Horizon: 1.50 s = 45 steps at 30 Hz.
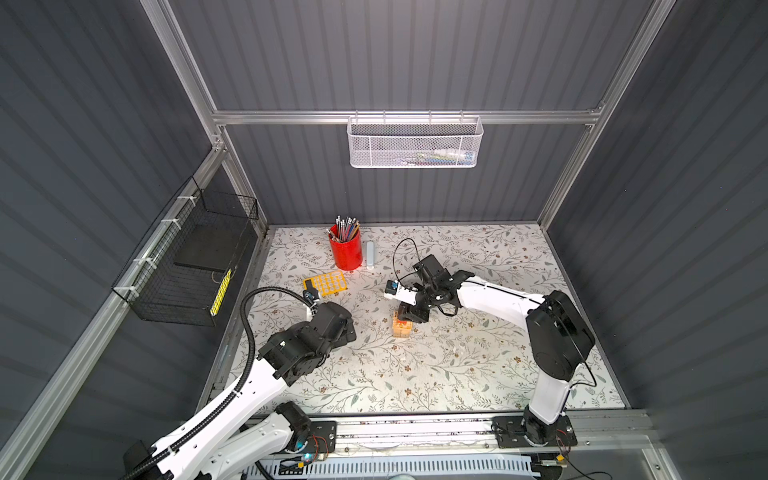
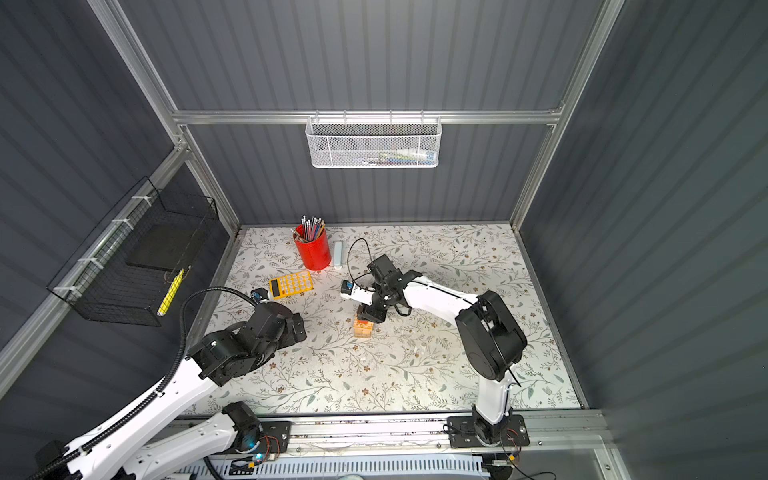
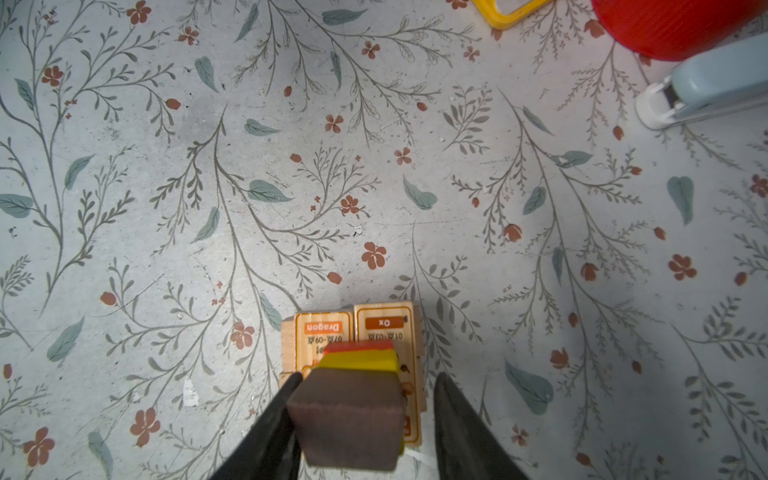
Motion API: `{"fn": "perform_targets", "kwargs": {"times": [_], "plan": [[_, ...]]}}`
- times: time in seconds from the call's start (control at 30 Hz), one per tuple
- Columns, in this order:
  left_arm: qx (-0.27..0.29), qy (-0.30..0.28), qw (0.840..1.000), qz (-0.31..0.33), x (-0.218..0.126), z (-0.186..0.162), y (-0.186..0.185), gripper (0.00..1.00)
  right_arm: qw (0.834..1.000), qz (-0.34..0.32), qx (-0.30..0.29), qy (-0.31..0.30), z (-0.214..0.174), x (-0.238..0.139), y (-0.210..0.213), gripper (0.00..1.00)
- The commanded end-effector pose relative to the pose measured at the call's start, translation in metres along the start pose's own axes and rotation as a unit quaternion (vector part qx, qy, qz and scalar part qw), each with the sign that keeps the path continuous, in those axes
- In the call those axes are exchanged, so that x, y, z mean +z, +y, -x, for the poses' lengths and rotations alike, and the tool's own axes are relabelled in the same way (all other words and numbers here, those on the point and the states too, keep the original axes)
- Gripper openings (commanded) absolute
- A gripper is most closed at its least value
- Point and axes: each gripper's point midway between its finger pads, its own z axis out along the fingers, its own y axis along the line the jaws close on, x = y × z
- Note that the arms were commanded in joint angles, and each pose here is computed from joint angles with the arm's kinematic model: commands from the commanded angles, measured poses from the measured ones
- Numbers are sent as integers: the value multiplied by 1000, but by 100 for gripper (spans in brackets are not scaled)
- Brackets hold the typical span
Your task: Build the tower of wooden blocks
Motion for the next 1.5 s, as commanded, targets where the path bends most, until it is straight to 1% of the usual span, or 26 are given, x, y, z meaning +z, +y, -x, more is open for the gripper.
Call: {"fn": "perform_targets", "kwargs": {"times": [0.0, 0.23, 0.43, 0.53, 0.63, 0.7, 0.73, 0.77, 0.83, 0.87, 0.9, 0.93, 0.97, 1.0, 1.03, 1.07, 1.1, 1.13, 1.17, 1.2, 1.27, 1.3, 1.33, 1.37, 1.43, 1.47], "plan": [[-1, -2, 1000, 10, -3, 1, 3, 100, 1000, 9, -1, 1, 1, 0, 0, 53], [-1, -3, 1000, 9, -3, 3, 2, 100, 1000, -1, -3, -20, 15, -15, 0, 62], [-1, -12, 1000, 2, -6, 11, -3, 100, 997, -33, 13, -68, 38, -62, 4, 70], [1, -24, 1000, -2, -8, 19, -7, 100, 991, -66, 57, -104, 45, -96, 2, 74], [13, -43, 999, 7, -7, 29, -9, 100, 968, -150, 156, -125, 31, -133, -20, 77], [15, -58, 998, 31, 2, 37, -3, 100, 938, -218, 236, -132, 5, -161, -38, 82], [17, -61, 997, 43, 8, 41, 1, 100, 918, -255, 272, -132, -11, -174, -48, 85], [15, -70, 995, 64, 15, 47, 8, 100, 893, -302, 308, -130, -32, -191, -59, 88], [6, -90, 989, 116, 29, 62, 30, 100, 824, -403, 378, -125, -83, -225, -79, 97], [4, -103, 985, 135, 38, 72, 40, 100, 777, -451, 423, -118, -116, -241, -88, 99], [-1, -118, 979, 166, 46, 81, 56, 100, 742, -480, 448, -136, -137, -262, -91, 99], [-6, -129, 973, 190, 53, 88, 70, 100, 710, -505, 471, -141, -160, -271, -96, 99], [-7, -142, 969, 204, 64, 95, 82, 100, 669, -534, 497, -142, -190, -280, -100, 99], [1, -153, 963, 220, 74, 102, 95, 100, 636, -562, 510, -140, -215, -286, -101, 99], [1, -162, 958, 236, 81, 106, 107, 100, 612, -585, 514, -137, -235, -291, -103, 99], [7, -169, 955, 244, 89, 111, 118, 100, 599, -603, 510, -128, -253, -290, -104, 99], [12, -176, 952, 251, 97, 114, 127, 100, 577, -628, 508, -121, -271, -291, -105, 99], [16, -187, 950, 249, 104, 116, 132, 100, 569, -634, 510, -121, -281, -289, -106, 99], [28, -200, 952, 229, 115, 117, 130, 100, 580, -626, 505, -130, -284, -284, -108, 99], [41, -208, 953, 217, 124, 113, 129, 100, 595, -619, 496, -131, -288, -272, -112, 99], [60, -234, 951, 195, 135, 109, 124, 100, 609, -614, 478, -153, -288, -261, -116, 99], [65, -247, 949, 186, 139, 105, 122, 100, 620, -609, 467, -165, -285, -259, -120, 99], [62, -257, 949, 171, 142, 103, 119, 100, 635, -595, 464, -167, -279, -255, -123, 99], [63, -268, 950, 146, 147, 101, 112, 100, 643, -593, 447, -187, -271, -257, -127, 99], [66, -289, 946, 129, 156, 99, 108, 100, 664, -579, 400, -252, -250, -255, -130, 99], [70, -287, 947, 122, 165, 95, 107, 100, 673, -578, 380, -262, -245, -253, -133, 99]]}}
